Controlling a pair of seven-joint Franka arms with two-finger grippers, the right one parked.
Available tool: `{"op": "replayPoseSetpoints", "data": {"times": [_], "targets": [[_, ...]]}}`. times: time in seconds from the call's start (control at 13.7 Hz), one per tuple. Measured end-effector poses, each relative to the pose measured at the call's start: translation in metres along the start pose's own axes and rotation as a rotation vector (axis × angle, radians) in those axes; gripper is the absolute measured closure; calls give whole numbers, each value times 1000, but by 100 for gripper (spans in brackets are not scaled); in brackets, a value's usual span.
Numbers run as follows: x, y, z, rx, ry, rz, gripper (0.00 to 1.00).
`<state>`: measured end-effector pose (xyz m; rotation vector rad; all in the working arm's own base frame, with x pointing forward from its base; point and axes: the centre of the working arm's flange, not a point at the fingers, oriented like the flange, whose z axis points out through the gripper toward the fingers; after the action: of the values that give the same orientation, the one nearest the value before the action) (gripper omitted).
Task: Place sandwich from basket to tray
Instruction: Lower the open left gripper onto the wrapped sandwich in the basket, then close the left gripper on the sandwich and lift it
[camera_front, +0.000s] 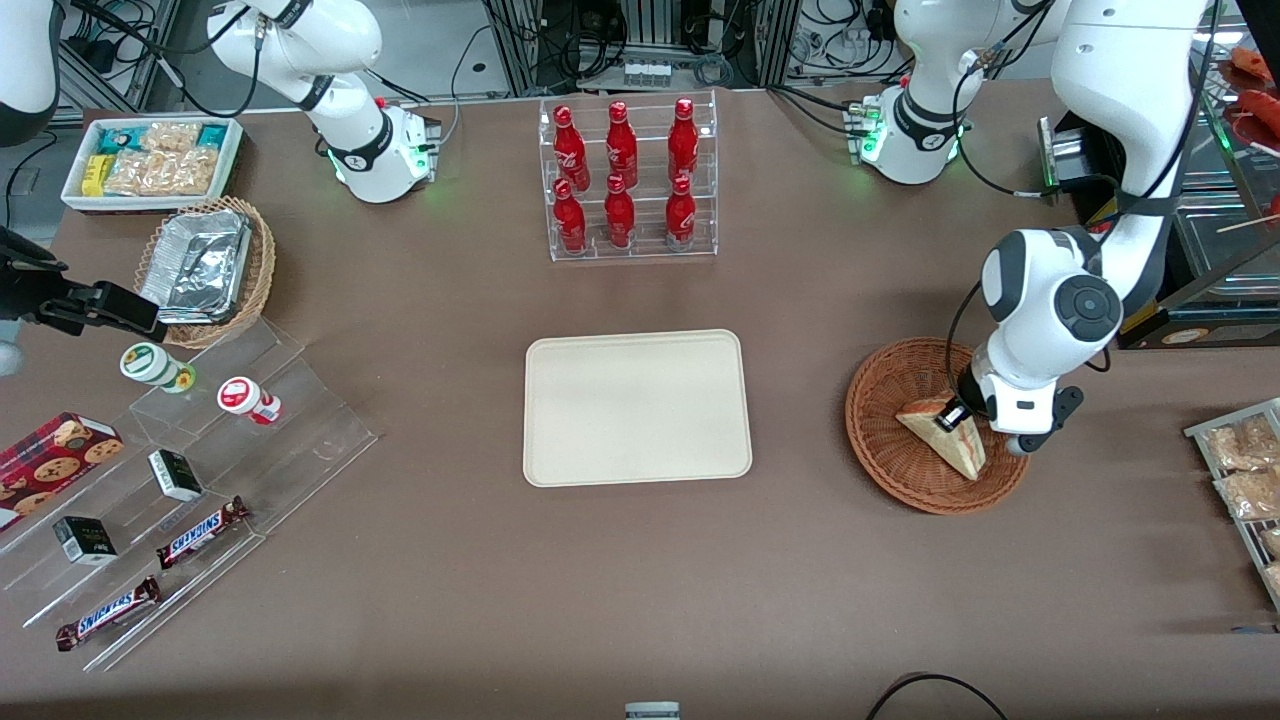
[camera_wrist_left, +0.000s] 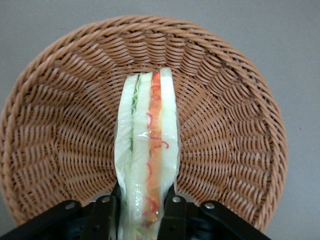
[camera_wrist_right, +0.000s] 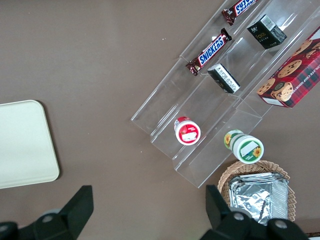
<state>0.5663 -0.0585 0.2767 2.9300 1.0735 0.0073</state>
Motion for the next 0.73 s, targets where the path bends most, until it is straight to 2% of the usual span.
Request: {"op": "replayPoseSetpoints", "data": {"times": [0.15,0.29,0.36,0.58,0.73], "targets": [[7,10,-39,32,-28,19,73],[9,26,-92,44,-36,51,77],[4,38,-118,48,-34,94,82],[-36,91,-175,67,-21,255,85],[-68,123,-190,45,-16,335,85]]}}
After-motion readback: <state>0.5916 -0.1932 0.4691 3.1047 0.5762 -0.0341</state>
